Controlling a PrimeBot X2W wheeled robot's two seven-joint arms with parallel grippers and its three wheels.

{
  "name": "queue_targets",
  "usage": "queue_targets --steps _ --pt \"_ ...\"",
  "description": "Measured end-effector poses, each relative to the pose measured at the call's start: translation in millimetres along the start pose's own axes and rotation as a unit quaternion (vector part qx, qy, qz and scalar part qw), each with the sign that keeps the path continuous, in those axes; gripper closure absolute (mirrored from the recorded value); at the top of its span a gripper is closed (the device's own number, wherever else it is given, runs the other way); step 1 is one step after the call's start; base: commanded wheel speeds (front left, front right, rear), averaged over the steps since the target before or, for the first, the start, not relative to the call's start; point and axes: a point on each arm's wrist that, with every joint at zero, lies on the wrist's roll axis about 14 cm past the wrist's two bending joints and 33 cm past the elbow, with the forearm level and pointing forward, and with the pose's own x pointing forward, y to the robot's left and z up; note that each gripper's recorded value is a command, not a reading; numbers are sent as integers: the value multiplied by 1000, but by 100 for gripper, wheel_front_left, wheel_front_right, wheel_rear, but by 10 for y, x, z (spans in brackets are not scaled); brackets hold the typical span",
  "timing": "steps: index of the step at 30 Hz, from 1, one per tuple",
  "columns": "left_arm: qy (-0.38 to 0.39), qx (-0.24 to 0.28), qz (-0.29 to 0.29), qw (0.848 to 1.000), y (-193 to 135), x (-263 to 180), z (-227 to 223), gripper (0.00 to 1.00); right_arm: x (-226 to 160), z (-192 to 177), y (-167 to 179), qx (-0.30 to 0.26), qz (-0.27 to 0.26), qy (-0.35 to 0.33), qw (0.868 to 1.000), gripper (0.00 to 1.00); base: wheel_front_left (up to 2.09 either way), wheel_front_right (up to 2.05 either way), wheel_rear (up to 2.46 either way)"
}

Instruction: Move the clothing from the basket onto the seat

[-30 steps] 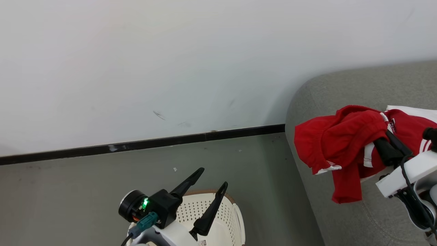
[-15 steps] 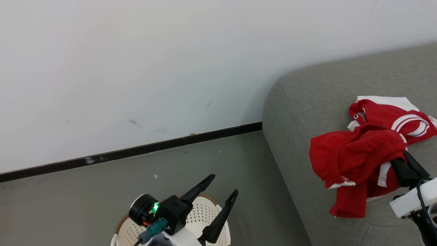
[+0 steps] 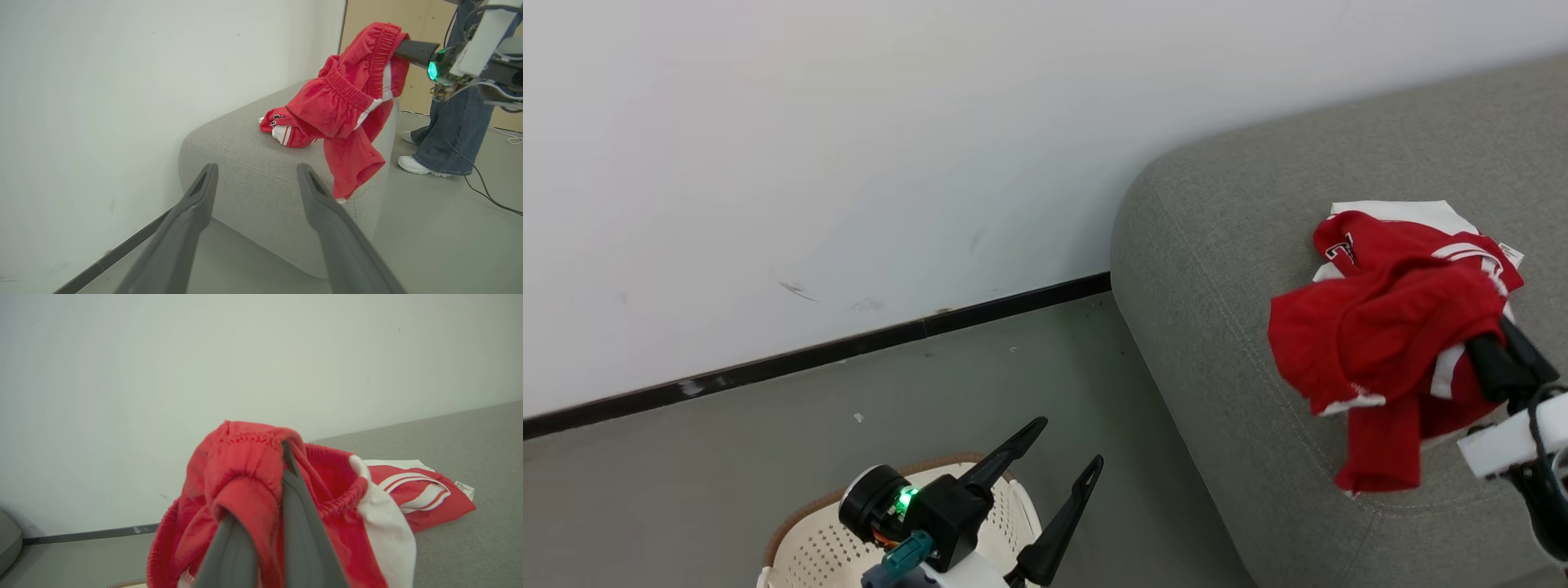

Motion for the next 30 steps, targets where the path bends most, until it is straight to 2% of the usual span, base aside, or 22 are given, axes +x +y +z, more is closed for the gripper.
queue_targets --steps 6,13,17,23,26,30 --pt "-2 -3 -1 1000 17 36 -18 0 370 432 -127 -8 -13 -63 998 100 0 0 0" --pt "3 -17 9 1000 102 66 -86 0 781 809 -341 -17 -41 -103 994 100 0 0 0" --pt "0 -22 9 1000 145 107 -86 0 1011 1088 -523 -43 -59 -121 990 100 0 0 0" --pt "-5 -25 19 999 278 167 -82 0 1210 1563 -915 -93 -108 -155 978 100 0 0 0" --pt "-2 -21 23 1000 343 182 -114 0 1266 1595 -1083 -107 -131 -149 974 100 0 0 0" --pt "-4 -16 29 999 442 215 -116 0 1326 1408 -1286 -110 -159 -119 974 100 0 0 0"
